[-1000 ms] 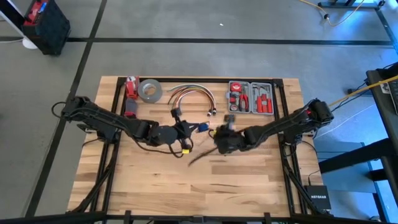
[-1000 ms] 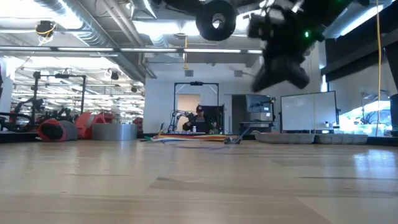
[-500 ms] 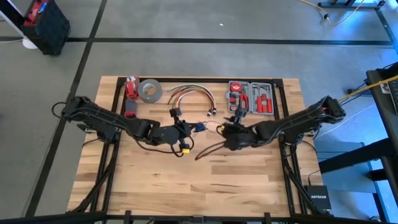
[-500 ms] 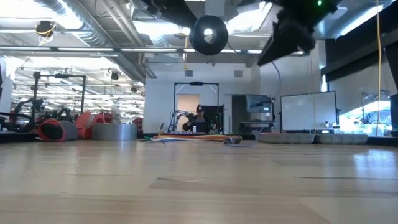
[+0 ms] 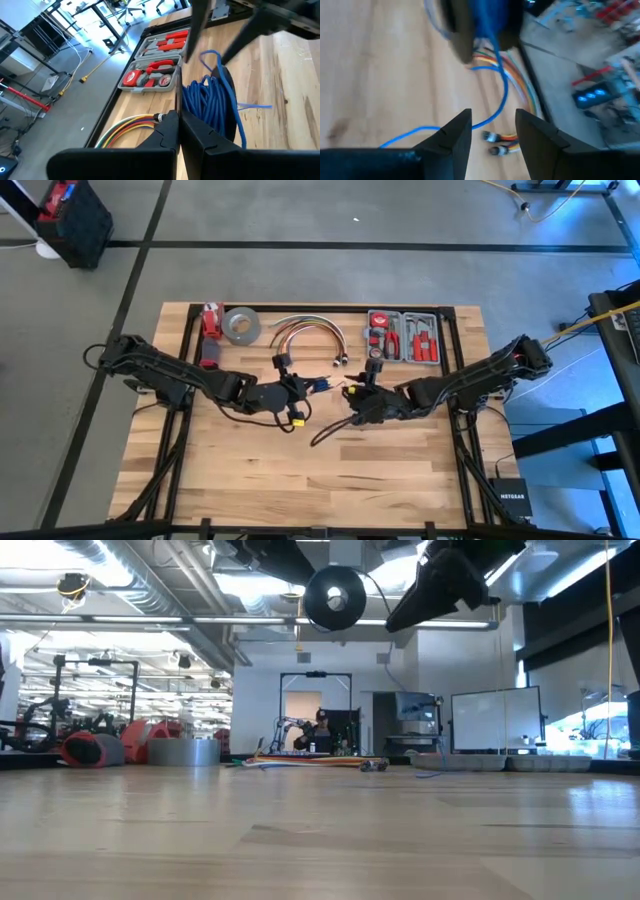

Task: Coil cords
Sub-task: Uncoil the blue wire from the black spool

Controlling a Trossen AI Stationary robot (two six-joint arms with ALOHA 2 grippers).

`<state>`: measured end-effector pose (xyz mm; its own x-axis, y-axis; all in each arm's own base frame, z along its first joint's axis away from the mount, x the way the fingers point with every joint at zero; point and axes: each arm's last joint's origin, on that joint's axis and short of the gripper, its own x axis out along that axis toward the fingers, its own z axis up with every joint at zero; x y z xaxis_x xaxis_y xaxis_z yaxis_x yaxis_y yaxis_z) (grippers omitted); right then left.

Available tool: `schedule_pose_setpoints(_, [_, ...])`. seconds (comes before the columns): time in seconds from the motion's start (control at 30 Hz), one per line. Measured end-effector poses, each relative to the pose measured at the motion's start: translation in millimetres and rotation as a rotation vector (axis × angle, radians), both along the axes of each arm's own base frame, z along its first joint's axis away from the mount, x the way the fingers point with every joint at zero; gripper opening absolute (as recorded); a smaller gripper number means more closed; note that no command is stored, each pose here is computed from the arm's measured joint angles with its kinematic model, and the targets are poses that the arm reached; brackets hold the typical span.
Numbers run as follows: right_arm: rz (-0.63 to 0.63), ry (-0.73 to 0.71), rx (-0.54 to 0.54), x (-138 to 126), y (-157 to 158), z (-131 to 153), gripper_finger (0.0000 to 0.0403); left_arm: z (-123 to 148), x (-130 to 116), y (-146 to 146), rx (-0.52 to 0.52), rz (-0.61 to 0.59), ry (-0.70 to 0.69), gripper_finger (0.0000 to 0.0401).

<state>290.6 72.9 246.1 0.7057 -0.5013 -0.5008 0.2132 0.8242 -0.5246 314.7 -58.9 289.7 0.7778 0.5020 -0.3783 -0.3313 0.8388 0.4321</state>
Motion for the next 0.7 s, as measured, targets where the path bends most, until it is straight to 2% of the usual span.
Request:
schedule_pose_setpoints(0.1, [0.074,0.007,0.066,2,3,0,0.0156,0,0,0,0.000,0.000,0.000,0.0001])
schedule_pose_setpoints(0.2, [0.090,0.005,0.061,2,4,0,0.0145,0,0,0,0.000,0.001,0.000,0.0001])
schedule_pose_setpoints(0.3, [0.051,-0.014,0.023,3,2,2,0.0102,0,0,0,-0.001,0.000,-0.001,0.0001])
schedule_pose_setpoints(0.43, [0.081,-0.012,-0.006,4,3,3,0.0018,0,0,0,0.000,0.000,-0.001,0.0001])
schedule_pose_setpoints(0.5, [0.110,-0.033,-0.007,6,6,6,0.0013,0,0,0,-0.001,0.001,-0.001,0.0001])
schedule_pose_setpoints(0.6, [0.239,-0.067,0.022,8,18,10,0.0020,0,0,1,-0.020,0.014,-0.014,0.0001])
schedule_pose_setpoints(0.7, [0.397,-0.100,0.092,11,28,13,0.0007,2,2,7,-0.049,0.042,-0.052,0.0001])
